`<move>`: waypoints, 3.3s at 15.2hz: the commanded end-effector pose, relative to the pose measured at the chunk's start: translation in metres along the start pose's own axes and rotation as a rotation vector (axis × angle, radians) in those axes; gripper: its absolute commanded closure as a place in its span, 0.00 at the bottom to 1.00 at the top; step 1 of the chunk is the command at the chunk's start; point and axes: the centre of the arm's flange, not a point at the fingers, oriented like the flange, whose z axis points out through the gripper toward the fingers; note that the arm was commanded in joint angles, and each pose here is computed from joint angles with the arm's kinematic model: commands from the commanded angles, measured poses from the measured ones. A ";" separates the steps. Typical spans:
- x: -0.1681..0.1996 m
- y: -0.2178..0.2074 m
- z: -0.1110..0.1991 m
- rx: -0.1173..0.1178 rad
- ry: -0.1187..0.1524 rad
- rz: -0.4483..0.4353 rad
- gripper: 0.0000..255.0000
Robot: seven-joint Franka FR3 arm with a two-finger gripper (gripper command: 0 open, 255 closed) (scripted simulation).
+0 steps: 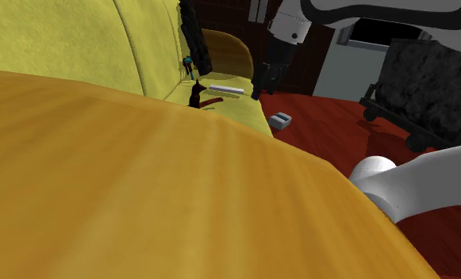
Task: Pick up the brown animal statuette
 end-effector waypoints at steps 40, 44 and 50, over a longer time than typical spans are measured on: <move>0.150 -0.093 0.012 0.204 -0.073 0.414 1.00; 0.154 -0.093 -0.009 0.204 -0.073 0.414 1.00; 0.159 -0.093 -0.040 0.204 -0.073 0.414 1.00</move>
